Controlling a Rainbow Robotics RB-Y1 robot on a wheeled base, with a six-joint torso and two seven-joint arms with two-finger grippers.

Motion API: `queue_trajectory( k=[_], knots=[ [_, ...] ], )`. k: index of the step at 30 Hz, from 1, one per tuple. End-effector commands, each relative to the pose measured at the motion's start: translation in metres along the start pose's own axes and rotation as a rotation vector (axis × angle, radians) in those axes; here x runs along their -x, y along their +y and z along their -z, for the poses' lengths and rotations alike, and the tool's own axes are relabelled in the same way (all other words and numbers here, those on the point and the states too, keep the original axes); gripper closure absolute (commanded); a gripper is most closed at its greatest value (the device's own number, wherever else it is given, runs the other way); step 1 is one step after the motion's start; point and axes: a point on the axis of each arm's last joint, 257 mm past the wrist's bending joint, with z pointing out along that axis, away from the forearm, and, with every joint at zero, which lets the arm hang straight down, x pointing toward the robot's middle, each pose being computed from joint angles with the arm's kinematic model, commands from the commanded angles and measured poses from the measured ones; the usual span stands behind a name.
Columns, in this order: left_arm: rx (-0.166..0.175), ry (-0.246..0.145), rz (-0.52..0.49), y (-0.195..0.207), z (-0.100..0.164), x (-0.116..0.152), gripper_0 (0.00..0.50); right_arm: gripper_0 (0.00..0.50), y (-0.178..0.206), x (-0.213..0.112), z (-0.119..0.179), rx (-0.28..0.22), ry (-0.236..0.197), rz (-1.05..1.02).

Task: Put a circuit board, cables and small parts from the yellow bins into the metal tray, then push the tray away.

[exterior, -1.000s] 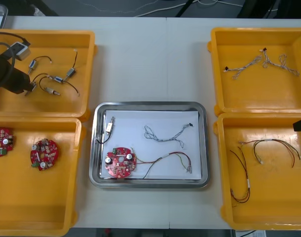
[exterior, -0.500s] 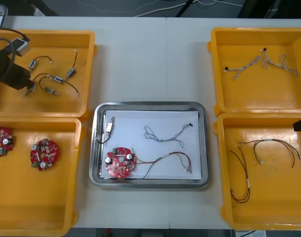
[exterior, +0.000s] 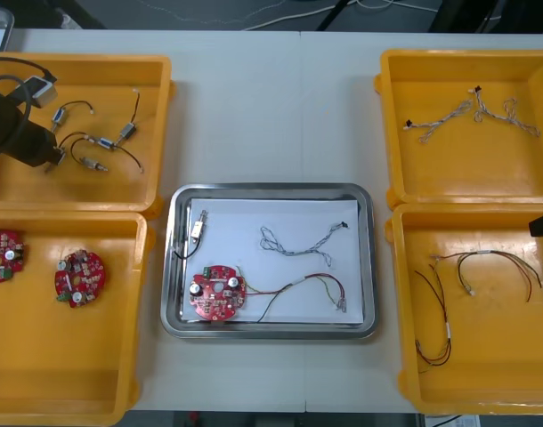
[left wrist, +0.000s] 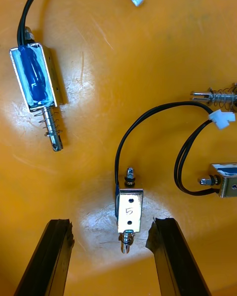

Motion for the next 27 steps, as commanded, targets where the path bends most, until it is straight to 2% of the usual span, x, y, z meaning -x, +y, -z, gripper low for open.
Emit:
queue_trajectory(
  k=[1,13,16,27],
  knots=[
    [0.022,-0.048,-0.088,-0.003,0.013,0.036,0.020,0.000,-0.023,0.003,0.013,-0.055,-0.016,0.022],
    [0.028,-0.054,-0.091,-0.015,0.003,0.045,0.028,0.000,-0.023,0.003,0.013,-0.055,-0.016,0.022],
    [0.039,-0.054,-0.095,-0.013,0.002,0.046,0.031,0.000,-0.023,0.003,0.013,-0.055,-0.016,0.022],
    [0.055,-0.043,-0.103,-0.011,-0.005,0.042,0.077,0.000,-0.023,0.003,0.013,-0.055,-0.016,0.022]
  ],
)
